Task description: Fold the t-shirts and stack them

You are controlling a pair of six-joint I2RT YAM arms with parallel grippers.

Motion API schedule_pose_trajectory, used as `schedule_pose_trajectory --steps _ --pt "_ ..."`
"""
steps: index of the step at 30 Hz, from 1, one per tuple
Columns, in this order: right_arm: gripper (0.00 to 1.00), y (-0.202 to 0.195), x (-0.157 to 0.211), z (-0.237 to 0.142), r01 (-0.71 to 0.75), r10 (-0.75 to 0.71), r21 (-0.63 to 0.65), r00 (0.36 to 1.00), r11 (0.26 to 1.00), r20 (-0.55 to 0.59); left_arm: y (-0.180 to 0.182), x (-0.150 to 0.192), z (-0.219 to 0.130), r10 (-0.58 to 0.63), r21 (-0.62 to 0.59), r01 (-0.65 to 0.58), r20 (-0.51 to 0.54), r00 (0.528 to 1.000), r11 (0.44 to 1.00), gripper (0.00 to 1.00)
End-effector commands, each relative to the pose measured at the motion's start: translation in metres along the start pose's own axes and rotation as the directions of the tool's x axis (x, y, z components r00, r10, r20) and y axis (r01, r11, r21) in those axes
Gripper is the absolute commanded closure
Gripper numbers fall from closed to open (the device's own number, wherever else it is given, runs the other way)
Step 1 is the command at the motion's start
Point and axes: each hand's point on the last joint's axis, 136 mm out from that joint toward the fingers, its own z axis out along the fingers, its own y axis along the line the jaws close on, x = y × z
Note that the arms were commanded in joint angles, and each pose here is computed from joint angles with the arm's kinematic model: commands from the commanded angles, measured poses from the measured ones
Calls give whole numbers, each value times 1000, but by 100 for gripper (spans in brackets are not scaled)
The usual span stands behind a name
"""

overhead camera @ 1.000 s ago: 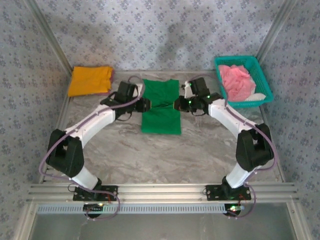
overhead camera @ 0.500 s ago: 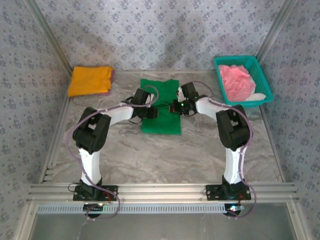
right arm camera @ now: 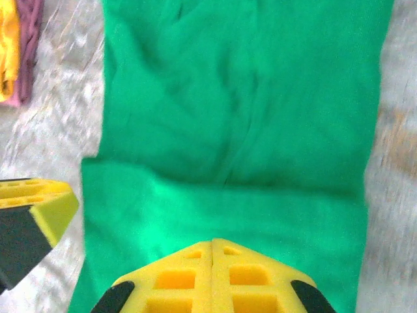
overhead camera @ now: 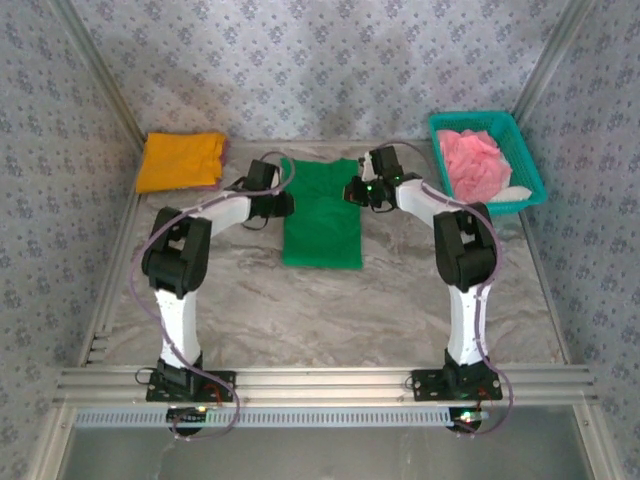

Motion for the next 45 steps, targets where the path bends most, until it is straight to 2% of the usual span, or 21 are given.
schedule_pose_trajectory --steps 1,4,7,10,14,21,24,27,31,37,45 --pt "100 45 25 -37 -13 11 -128 1000 992 -19 -53 -6 -56 32 119 -45 109 994 992 68" --pt "100 65 66 -39 -37 21 -179 996 983 -87 -77 22 -65 17 212 -31 69 997 977 74" --pt "100 60 100 -36 -89 65 -180 989 980 -134 -75 57 -58 22 204 -24 14 1000 979 77" --pt "100 51 112 -32 -118 94 -174 986 978 -139 -49 91 -43 2 129 6 -63 998 992 82" --pt "100 46 122 -28 -108 82 -153 983 982 -166 -31 123 -30 -23 96 34 -114 993 995 85" --pt "100 41 114 -37 -118 96 -144 984 983 -153 -8 183 -27 -84 44 95 -196 977 995 89" --pt "100 51 110 -38 -89 65 -157 986 983 -156 -3 185 -33 -76 22 82 -196 978 996 90" --pt "100 44 119 -26 -119 88 -149 976 982 -198 -1 179 -39 -59 8 62 -175 983 998 90" --pt "100 27 147 -9 -199 160 -144 955 969 -249 3 181 -39 -52 -12 51 -178 983 999 90" --pt "100 -17 197 6 -243 222 -32 925 969 -310 11 198 -38 -81 -30 76 -203 976 997 91" --pt "100 -23 241 -16 -241 229 11 905 970 -358 8 219 -63 -85 -22 82 -242 967 996 90"
